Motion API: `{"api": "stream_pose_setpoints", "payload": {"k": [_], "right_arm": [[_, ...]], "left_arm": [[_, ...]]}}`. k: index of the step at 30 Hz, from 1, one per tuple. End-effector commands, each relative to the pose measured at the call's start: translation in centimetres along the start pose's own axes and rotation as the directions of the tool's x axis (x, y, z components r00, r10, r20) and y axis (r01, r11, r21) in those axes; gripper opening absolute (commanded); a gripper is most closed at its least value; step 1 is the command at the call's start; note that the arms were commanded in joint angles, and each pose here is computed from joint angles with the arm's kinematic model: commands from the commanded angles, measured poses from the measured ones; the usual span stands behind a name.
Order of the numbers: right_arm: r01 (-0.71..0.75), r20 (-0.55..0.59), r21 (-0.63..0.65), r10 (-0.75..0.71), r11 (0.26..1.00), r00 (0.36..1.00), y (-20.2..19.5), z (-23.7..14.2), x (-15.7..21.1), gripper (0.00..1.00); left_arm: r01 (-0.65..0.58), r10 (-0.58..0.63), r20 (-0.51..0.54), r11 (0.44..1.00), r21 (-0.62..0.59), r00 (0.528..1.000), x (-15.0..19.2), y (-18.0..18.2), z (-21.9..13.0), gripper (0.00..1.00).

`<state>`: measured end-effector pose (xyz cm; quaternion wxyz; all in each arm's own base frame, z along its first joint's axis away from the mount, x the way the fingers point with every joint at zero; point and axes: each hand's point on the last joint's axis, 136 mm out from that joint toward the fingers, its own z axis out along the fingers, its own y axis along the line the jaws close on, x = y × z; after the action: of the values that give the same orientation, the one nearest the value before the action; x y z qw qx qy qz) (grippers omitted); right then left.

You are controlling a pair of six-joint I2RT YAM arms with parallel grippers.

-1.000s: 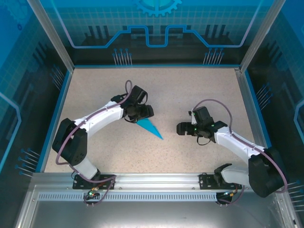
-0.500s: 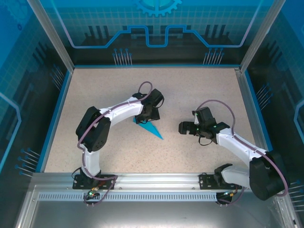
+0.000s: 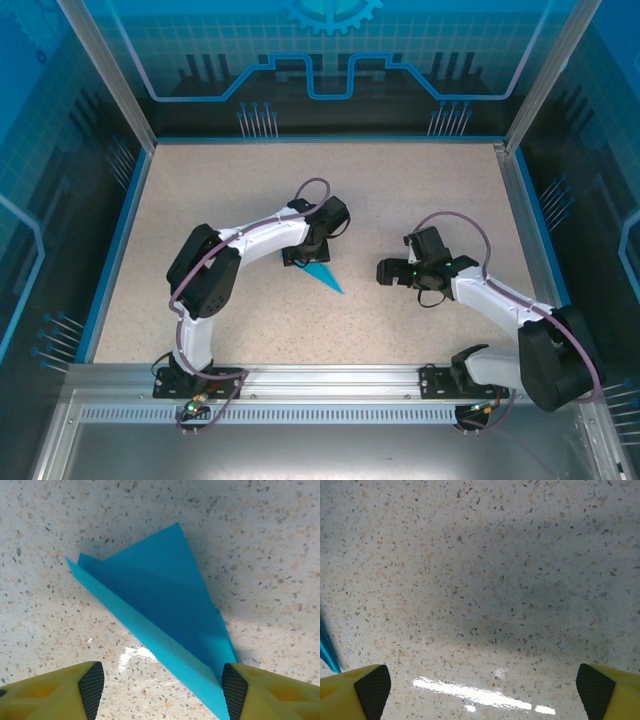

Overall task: Fold a paper plane with a square sheet of paper (pick it up from the middle)
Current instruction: Turn over a paper plane at the center of the table.

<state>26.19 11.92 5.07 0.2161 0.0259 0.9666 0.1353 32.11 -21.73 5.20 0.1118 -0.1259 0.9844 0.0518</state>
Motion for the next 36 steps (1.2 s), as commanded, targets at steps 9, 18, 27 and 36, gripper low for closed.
{"api": "stream_pose_setpoints", "payload": {"k": [9, 18, 27, 36], "right_arm": [[-0.025, -0.017, 0.032, 0.026, 0.999, 1.000, -0.6, 0.3, -0.6, 1.00], [-0.027, -0.032, 0.039, 0.028, 0.999, 0.999, -0.7, 0.7, -0.4, 0.99], [-0.026, -0.031, 0.045, 0.028, 0.999, 0.999, -0.8, 0.7, -0.4, 0.99], [-0.040, -0.021, 0.048, 0.041, 0.998, 0.999, -0.9, 0.6, -0.5, 1.00]], "left_arm": [[0.063, -0.064, 0.018, 0.998, 0.030, 0.998, 1.1, 0.5, -0.9, 0.56], [0.153, -0.157, 0.046, 0.985, 0.081, 0.986, 1.4, 0.9, -0.9, 0.31], [0.156, -0.166, 0.090, 0.982, 0.110, 0.982, 0.5, 1.0, -2.2, 0.08], [0.016, -0.060, 0.140, 0.955, 0.297, 0.988, -0.9, -1.3, -7.7, 0.00]]}}
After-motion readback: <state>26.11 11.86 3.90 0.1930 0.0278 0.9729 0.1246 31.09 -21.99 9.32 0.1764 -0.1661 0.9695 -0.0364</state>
